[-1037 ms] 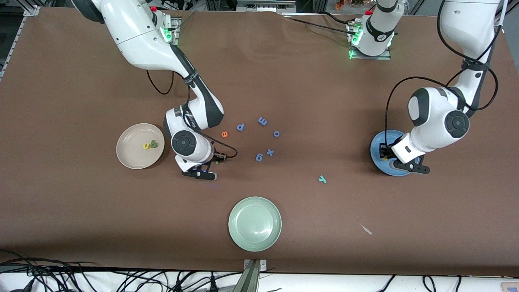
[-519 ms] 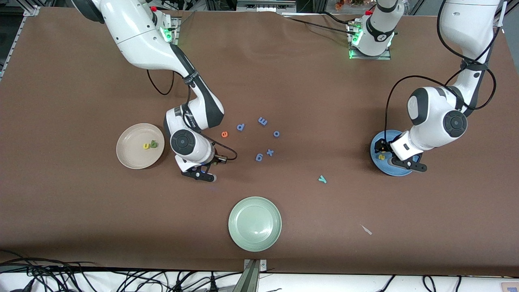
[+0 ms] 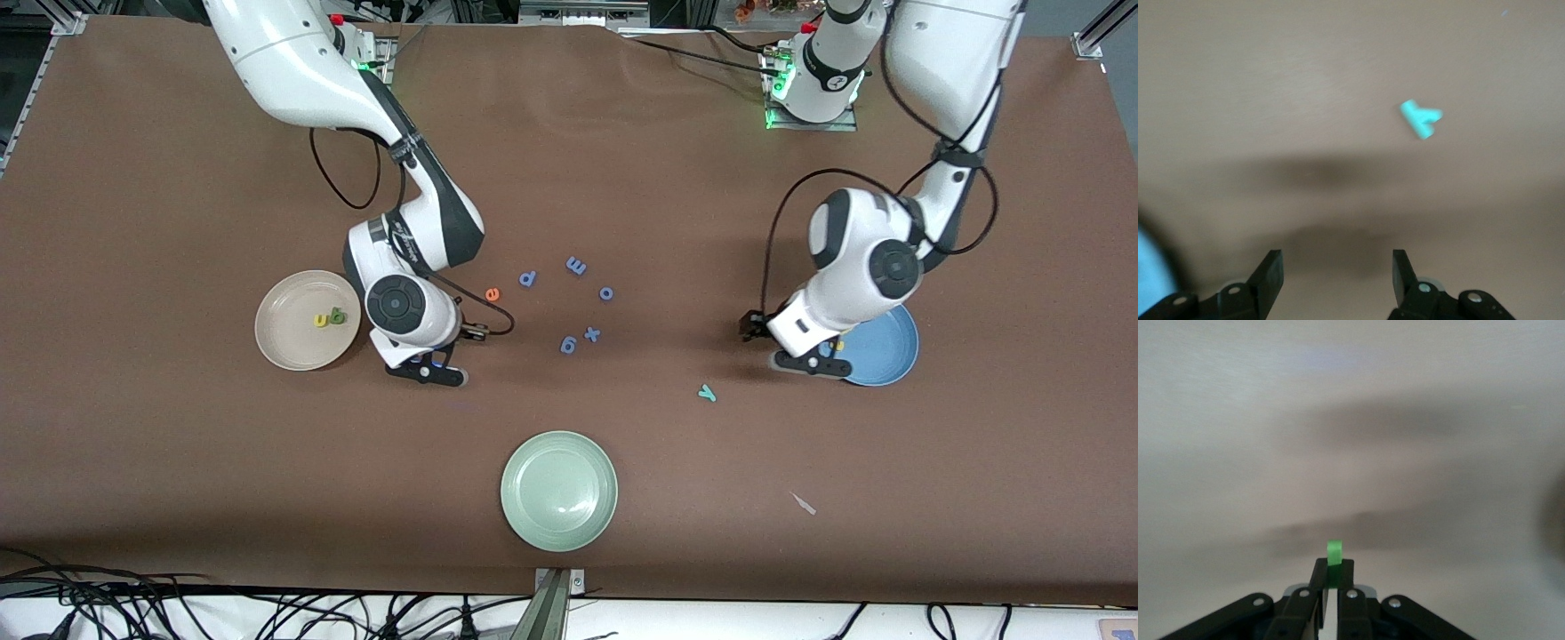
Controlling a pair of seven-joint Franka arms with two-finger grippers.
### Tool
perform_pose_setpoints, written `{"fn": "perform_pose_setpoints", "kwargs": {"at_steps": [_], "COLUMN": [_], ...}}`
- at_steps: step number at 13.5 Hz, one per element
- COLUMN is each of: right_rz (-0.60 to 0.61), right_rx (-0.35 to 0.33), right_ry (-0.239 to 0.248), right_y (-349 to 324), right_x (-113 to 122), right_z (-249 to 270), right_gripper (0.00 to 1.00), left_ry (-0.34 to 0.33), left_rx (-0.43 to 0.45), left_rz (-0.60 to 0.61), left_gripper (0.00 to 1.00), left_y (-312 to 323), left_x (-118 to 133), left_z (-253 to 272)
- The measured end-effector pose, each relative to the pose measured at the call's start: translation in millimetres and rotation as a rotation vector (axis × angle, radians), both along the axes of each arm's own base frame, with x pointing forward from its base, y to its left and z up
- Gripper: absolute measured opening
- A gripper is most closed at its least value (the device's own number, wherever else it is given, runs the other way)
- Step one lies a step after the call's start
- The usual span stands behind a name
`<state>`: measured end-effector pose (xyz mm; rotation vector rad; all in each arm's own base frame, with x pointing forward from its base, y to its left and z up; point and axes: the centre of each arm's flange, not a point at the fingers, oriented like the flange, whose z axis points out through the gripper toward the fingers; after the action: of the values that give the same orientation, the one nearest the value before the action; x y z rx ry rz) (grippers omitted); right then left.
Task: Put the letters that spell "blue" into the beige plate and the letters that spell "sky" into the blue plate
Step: 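Drop the green l into the cream plate while the left gripper grasps teal letter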
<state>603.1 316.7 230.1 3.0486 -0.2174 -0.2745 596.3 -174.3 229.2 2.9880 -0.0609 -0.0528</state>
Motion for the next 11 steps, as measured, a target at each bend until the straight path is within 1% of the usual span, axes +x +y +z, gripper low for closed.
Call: {"fn": "perform_pose_setpoints", "kwargs": {"at_steps": [2, 4, 6, 9, 11], "right_rz": [0.052, 0.112, 0.177, 0.27, 0.29], "right_rx": [-0.04, -0.052, -0.054, -0.051, -0.052], "right_ry": [0.005, 0.024, 0.042, 0.075, 0.095], "right_y": [-21.2, -54.3, -97.8, -176.8, -212.6], "right_x": [-12.7, -20.3, -22.9, -20.2, -18.8], "right_z": [9.5, 18.1, 27.3, 34.9, 32.6], "right_gripper": [0.09, 0.09, 0.09, 0.09, 0.09], "left_ry": [-0.017, -0.053, -0.086, -0.117, -0.128], "left_rx": [-0.002, -0.011, -0.012, -0.006, -0.006], "left_rz": [0.064, 0.082, 0.088, 0.101, 0.095], "left_gripper": [0.74, 0.74, 0.74, 0.71, 0.7], "left_y": [-27.3, -50.5, -59.0, -54.1, -60.1], "left_x": [19.1, 34.5, 44.9, 52.4, 50.7], "left_z": [-16.9, -30.2, -38.4, -51.4, -58.7]}}
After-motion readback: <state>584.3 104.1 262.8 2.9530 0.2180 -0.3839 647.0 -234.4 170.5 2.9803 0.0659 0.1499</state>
